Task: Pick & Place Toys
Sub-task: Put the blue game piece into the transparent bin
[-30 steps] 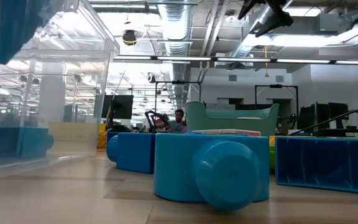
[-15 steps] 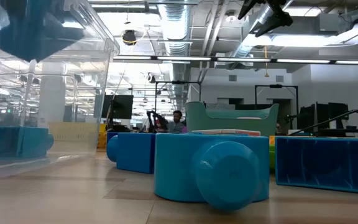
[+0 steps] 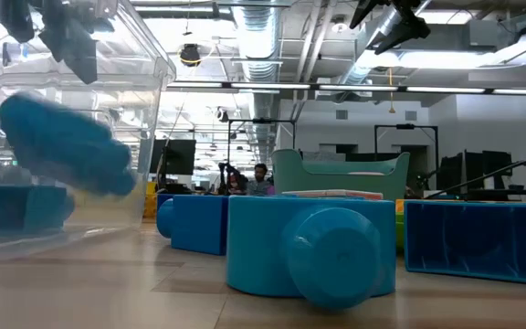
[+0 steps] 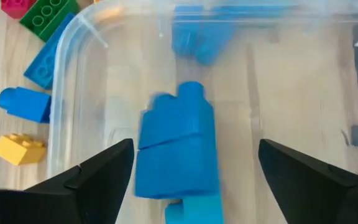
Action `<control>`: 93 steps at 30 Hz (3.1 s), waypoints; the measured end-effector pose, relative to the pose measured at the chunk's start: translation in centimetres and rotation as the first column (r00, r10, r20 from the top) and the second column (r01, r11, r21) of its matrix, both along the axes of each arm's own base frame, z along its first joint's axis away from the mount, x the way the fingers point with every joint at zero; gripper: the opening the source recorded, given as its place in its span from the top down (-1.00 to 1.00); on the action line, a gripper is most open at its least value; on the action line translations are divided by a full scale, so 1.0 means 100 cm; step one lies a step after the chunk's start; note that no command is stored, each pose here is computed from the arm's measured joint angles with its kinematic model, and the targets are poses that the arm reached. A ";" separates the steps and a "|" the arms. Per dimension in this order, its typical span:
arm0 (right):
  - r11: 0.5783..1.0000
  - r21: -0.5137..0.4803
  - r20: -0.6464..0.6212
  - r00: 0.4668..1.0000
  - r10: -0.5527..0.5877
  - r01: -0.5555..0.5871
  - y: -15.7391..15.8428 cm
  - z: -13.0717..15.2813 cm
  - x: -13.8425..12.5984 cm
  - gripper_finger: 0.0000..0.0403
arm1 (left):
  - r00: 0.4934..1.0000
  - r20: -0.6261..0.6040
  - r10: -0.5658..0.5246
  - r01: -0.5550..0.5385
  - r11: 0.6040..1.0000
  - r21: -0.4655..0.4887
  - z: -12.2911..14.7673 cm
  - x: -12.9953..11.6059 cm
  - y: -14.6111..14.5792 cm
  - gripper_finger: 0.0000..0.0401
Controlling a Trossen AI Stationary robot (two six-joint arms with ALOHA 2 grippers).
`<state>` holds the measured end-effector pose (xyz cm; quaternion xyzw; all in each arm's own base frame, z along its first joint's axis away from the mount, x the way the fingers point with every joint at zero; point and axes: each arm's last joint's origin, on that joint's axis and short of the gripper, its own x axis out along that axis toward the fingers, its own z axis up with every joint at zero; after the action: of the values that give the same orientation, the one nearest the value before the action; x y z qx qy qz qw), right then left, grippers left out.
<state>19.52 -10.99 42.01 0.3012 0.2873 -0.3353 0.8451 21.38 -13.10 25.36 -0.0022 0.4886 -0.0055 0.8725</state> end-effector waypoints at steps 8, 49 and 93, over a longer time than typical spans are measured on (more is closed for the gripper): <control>1.000 0.003 -0.005 1.000 0.000 0.000 0.000 0.000 0.000 -0.92 | 0.998 0.065 0.006 -0.004 0.999 -0.045 0.016 -0.008 0.005 -0.71; 0.999 0.040 -0.015 1.000 -0.027 0.028 0.001 -0.002 -0.002 -0.92 | 0.740 0.226 0.634 -0.645 0.763 -0.028 0.099 0.074 0.192 -0.50; 0.998 0.059 -0.029 0.999 0.022 -0.020 -0.003 -0.012 0.018 -0.92 | 0.437 -0.704 0.559 -0.784 0.621 0.006 -0.103 0.136 0.207 -0.50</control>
<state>21.34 -11.31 40.83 0.3178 0.3128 -0.3224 0.8350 35.02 7.60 15.09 -0.3435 0.7050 0.2687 0.5593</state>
